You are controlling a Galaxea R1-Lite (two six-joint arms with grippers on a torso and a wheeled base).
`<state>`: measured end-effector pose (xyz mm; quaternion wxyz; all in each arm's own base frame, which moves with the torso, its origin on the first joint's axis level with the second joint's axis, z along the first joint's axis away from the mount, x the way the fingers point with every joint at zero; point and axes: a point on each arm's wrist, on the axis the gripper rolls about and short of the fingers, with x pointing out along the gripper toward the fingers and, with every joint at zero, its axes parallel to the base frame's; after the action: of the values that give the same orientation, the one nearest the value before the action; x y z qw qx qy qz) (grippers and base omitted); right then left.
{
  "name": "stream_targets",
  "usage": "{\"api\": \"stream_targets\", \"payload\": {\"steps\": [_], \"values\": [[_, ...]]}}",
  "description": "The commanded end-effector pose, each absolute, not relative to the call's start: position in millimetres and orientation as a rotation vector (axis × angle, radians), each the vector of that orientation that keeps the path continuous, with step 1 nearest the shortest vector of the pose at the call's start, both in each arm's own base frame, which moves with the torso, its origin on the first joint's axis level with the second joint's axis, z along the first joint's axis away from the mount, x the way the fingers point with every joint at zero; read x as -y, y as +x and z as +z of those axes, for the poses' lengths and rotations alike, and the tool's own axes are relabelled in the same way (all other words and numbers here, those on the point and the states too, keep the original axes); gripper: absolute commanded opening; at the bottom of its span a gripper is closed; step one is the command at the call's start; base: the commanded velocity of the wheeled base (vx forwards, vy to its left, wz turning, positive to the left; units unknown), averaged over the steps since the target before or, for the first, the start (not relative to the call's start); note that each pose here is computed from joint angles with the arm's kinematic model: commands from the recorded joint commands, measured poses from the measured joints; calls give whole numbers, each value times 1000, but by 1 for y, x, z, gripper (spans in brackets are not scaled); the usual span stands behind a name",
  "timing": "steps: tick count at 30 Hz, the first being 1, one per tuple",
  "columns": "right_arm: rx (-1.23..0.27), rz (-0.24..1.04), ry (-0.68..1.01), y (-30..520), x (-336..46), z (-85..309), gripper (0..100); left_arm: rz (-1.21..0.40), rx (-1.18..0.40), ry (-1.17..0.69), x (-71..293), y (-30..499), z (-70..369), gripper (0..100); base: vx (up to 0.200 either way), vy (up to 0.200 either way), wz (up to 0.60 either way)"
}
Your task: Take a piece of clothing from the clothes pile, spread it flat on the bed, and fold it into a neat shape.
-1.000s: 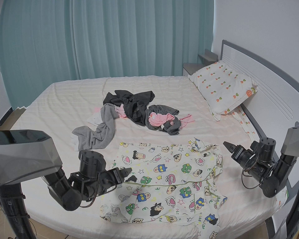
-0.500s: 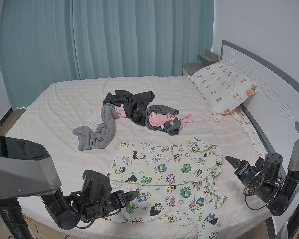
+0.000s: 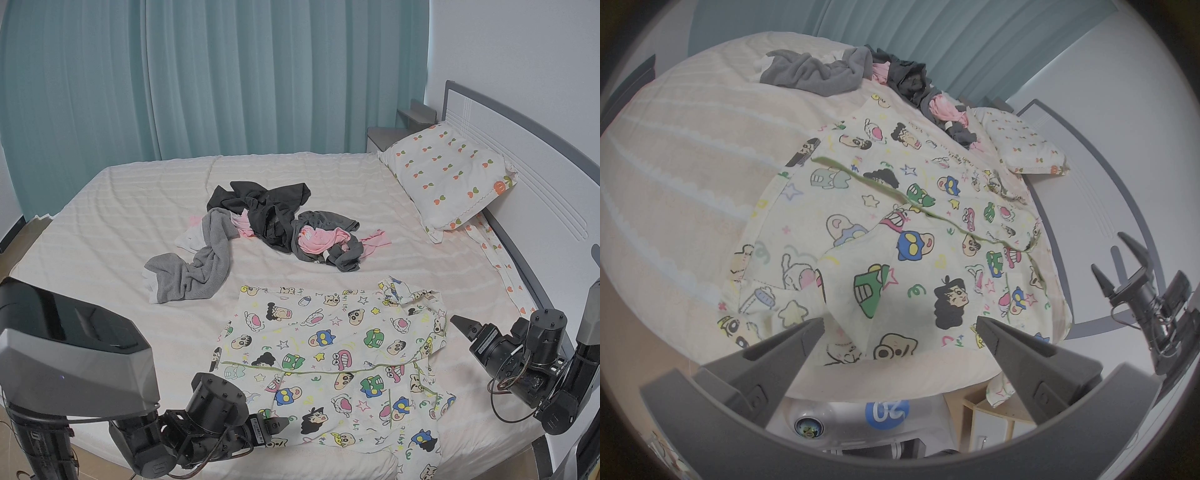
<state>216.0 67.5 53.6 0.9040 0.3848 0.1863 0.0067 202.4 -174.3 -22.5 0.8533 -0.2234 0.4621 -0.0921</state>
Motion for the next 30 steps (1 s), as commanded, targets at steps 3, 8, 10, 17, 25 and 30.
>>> {"api": "stream_targets", "payload": {"steps": [3, 8, 10, 17, 25, 30], "values": [[-364, 23, 801, 216, -68, 57, 100, -141, -959, -425, 184, 211, -43, 100, 0, 0, 0], [-363, 24, 800, 216, -67, 58, 100, -151, -964, -416, 187, 209, -43, 100, 0, 0, 0], [-364, 23, 801, 216, -68, 57, 100, -151, -964, -416, 187, 209, -43, 100, 0, 0, 0], [-367, 22, 800, 216, -68, 57, 100, -155, -963, -410, 189, 209, -43, 100, 0, 0, 0], [-371, 23, 799, 216, -68, 56, 100, -133, -976, -383, 184, 200, -45, 100, 0, 0, 0], [-371, 23, 799, 216, -68, 56, 100, -126, -948, -396, 186, 206, -45, 100, 0, 0, 0]]}}
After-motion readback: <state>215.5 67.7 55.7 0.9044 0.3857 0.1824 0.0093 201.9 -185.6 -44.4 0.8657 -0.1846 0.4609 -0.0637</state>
